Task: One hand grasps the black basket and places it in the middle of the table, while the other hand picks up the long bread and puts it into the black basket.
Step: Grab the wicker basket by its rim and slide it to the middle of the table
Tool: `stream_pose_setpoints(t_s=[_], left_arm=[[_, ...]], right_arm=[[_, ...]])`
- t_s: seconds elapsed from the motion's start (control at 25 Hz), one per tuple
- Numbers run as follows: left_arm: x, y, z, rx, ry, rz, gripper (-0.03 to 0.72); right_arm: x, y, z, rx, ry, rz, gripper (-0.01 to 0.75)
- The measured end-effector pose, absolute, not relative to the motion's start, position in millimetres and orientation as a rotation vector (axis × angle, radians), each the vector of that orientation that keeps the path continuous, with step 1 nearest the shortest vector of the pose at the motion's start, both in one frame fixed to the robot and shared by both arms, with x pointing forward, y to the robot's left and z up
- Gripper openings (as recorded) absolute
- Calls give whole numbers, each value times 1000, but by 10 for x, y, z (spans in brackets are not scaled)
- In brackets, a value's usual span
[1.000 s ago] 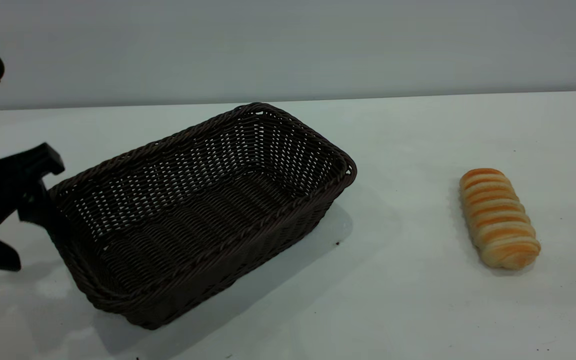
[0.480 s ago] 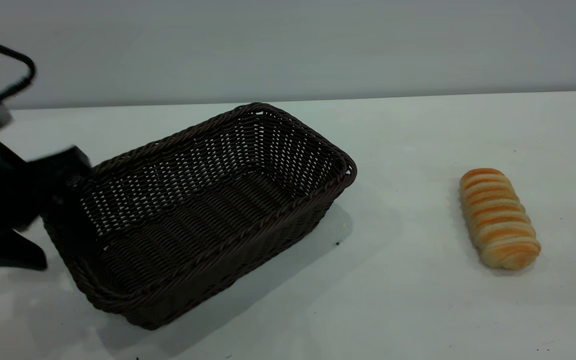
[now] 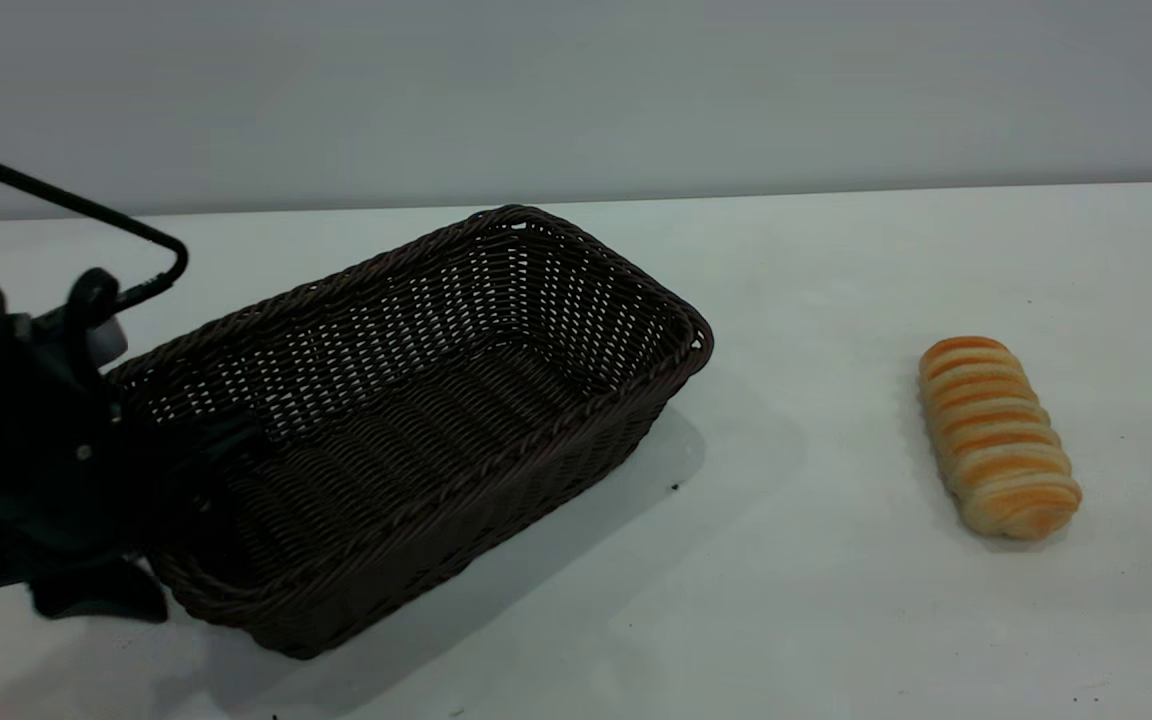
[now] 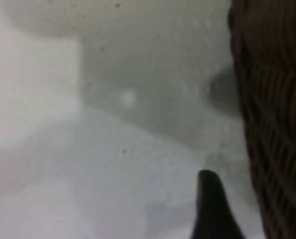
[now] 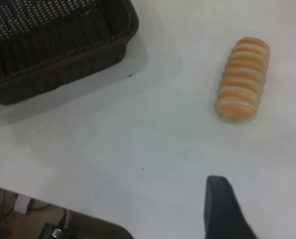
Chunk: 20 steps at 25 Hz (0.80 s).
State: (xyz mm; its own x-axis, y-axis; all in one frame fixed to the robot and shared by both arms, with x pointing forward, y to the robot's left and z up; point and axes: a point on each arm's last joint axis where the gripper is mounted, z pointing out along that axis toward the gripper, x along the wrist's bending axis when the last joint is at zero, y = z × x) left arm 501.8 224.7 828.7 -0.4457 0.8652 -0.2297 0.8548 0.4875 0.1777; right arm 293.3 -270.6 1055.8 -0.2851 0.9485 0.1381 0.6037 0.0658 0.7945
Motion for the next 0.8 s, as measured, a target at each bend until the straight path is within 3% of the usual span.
stream_pose_setpoints(t_s=[0.16, 0.2, 0.6, 0.8], left_arm=[[5060, 2232, 8297, 1390, 2468, 52, 165], [5075, 2230, 8303, 1412, 2449, 62, 133], [5065, 2211, 8333, 1471, 2417, 49, 139], [5158, 2155, 8601, 1699, 2190, 77, 139]], right_arm=[[2933, -2706, 10558, 1542, 1930, 1097, 369], [2933, -2706, 10558, 1542, 1930, 1097, 369], [2933, -2706, 10558, 1543, 1930, 1098, 368], [2933, -2706, 10558, 1543, 1930, 1098, 367]])
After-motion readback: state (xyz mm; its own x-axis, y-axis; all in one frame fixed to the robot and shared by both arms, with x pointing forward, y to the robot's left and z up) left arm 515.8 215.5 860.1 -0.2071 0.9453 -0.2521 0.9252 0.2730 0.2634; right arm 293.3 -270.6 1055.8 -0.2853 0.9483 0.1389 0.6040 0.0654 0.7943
